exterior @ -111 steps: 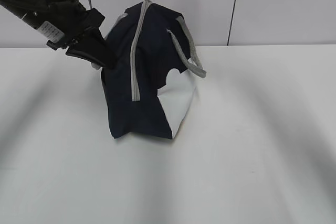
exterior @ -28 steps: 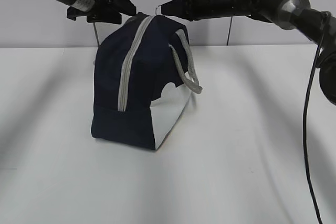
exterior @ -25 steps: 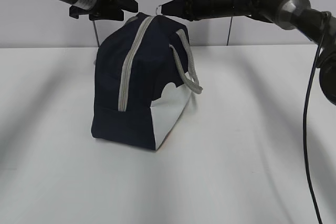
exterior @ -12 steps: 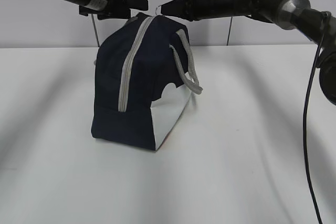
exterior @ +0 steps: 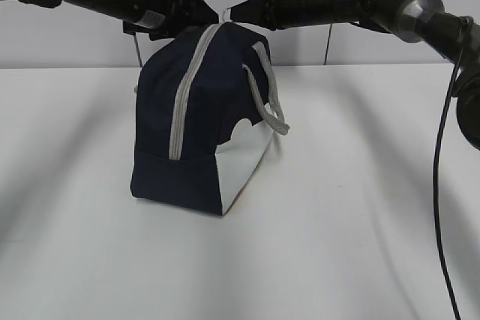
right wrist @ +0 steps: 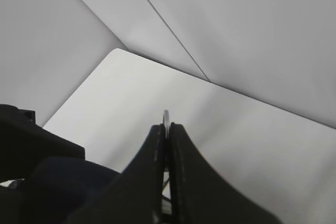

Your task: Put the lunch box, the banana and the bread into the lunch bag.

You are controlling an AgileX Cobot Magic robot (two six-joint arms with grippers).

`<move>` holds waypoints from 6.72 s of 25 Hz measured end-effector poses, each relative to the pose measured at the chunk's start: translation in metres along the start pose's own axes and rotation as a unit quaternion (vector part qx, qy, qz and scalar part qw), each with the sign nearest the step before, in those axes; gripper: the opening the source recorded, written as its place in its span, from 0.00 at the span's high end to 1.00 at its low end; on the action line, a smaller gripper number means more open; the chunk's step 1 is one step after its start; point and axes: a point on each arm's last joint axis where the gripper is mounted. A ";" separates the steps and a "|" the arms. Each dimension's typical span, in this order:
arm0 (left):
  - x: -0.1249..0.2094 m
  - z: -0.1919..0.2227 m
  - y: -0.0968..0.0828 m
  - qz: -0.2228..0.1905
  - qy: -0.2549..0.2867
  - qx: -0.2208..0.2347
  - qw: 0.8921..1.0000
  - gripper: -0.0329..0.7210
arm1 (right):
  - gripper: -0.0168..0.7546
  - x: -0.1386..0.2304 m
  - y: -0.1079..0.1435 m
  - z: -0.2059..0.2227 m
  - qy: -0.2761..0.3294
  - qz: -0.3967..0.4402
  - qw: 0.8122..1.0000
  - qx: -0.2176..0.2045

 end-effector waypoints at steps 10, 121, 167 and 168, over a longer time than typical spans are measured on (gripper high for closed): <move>0.008 0.009 -0.001 -0.004 0.018 0.011 1.000 0.74 | 1.00 0.000 0.000 0.000 0.000 0.000 1.000 0.000; -0.010 -0.029 -0.054 0.171 0.030 0.112 0.978 0.93 | 1.00 0.023 -0.034 -0.013 0.037 0.019 0.995 -0.086; -0.017 -0.140 -0.029 0.034 0.207 -0.077 0.975 0.37 | 0.33 -0.032 0.132 -0.153 0.002 -0.140 0.990 0.028; -0.017 -0.144 -0.030 0.026 0.215 -0.085 0.972 0.38 | 0.34 -0.025 0.136 -0.159 -0.001 -0.141 0.989 0.043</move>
Point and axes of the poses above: a point on each arm's last joint axis where the gripper is mounted, z pointing out along that axis toward the gripper, y along the wrist's bending axis when the last joint is at zero, x = y × z, and after that the axes turned 12 degrees about z, right-handed
